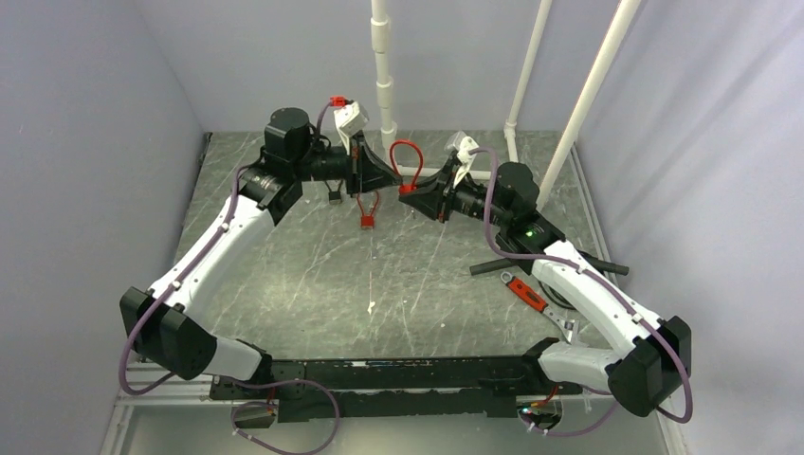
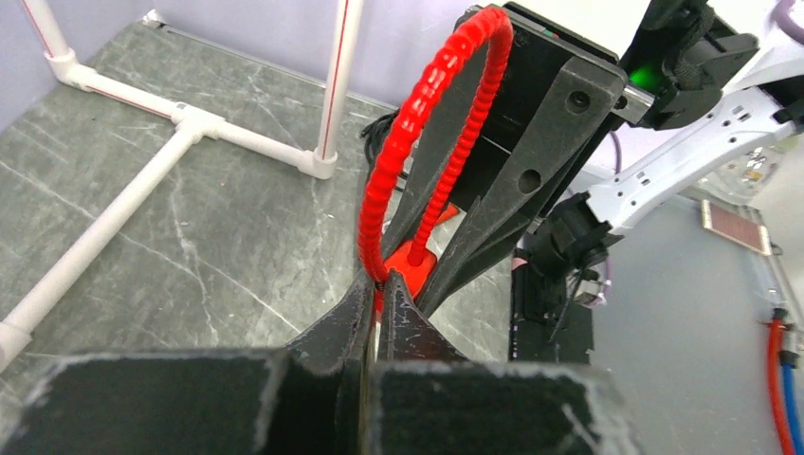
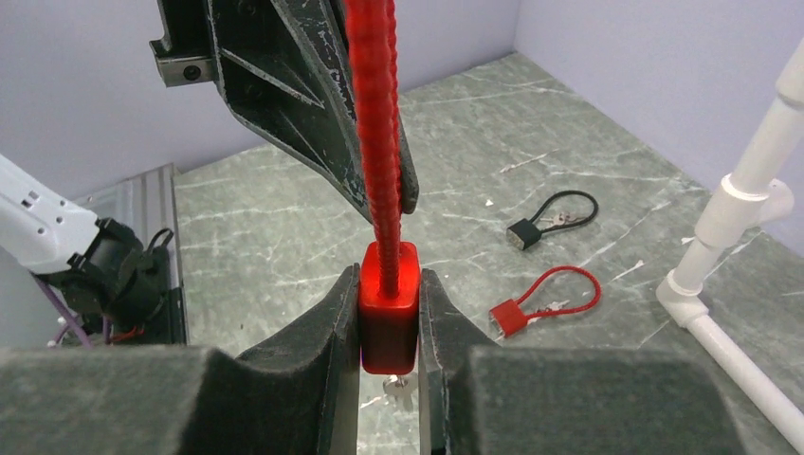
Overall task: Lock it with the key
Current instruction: Lock the lock.
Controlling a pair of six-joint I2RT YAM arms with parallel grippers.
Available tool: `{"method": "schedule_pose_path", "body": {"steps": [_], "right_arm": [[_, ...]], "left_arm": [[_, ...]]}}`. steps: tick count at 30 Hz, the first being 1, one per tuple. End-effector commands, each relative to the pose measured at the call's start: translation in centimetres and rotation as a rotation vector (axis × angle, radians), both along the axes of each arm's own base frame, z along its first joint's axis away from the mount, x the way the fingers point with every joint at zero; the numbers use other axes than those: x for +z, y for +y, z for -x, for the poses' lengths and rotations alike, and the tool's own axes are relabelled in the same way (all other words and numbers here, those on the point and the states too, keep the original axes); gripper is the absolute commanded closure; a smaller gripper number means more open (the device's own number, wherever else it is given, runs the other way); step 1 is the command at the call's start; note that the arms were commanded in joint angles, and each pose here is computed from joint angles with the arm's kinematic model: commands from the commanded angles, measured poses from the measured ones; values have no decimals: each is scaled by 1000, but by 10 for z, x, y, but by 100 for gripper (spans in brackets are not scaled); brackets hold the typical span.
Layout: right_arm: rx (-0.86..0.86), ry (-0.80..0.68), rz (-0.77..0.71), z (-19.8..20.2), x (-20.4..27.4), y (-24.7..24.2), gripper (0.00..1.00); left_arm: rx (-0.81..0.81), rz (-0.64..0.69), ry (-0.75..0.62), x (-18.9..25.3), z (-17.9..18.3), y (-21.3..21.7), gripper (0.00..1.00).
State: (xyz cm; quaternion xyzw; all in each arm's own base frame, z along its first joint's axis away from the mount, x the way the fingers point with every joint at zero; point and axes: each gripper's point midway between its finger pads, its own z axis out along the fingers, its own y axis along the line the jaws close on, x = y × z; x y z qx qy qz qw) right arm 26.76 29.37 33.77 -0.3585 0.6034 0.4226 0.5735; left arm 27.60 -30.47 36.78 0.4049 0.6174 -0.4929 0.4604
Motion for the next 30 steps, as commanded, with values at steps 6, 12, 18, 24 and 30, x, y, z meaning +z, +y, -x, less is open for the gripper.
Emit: {"method": "schedule_pose_path", "body": {"steps": [6, 12, 18, 24, 30], "right_arm": [[17, -163, -227, 15, 96, -2, 100], [7, -149, -240, 10, 100, -1, 100], [-84, -63, -256, -8, 92, -7, 100], [-155, 75, -341, -27, 90, -13, 100], [-244, 220, -451, -49, 97, -19, 100]], "left_arm": [[-145, -51, 85, -3, 4, 11, 100], [-170, -70, 61, -1, 6, 7, 87], [121, 37, -92, 46, -52, 46, 49], [256, 107, -238, 70, -73, 67, 43], [122, 173, -30, 29, -47, 36, 38]]}}
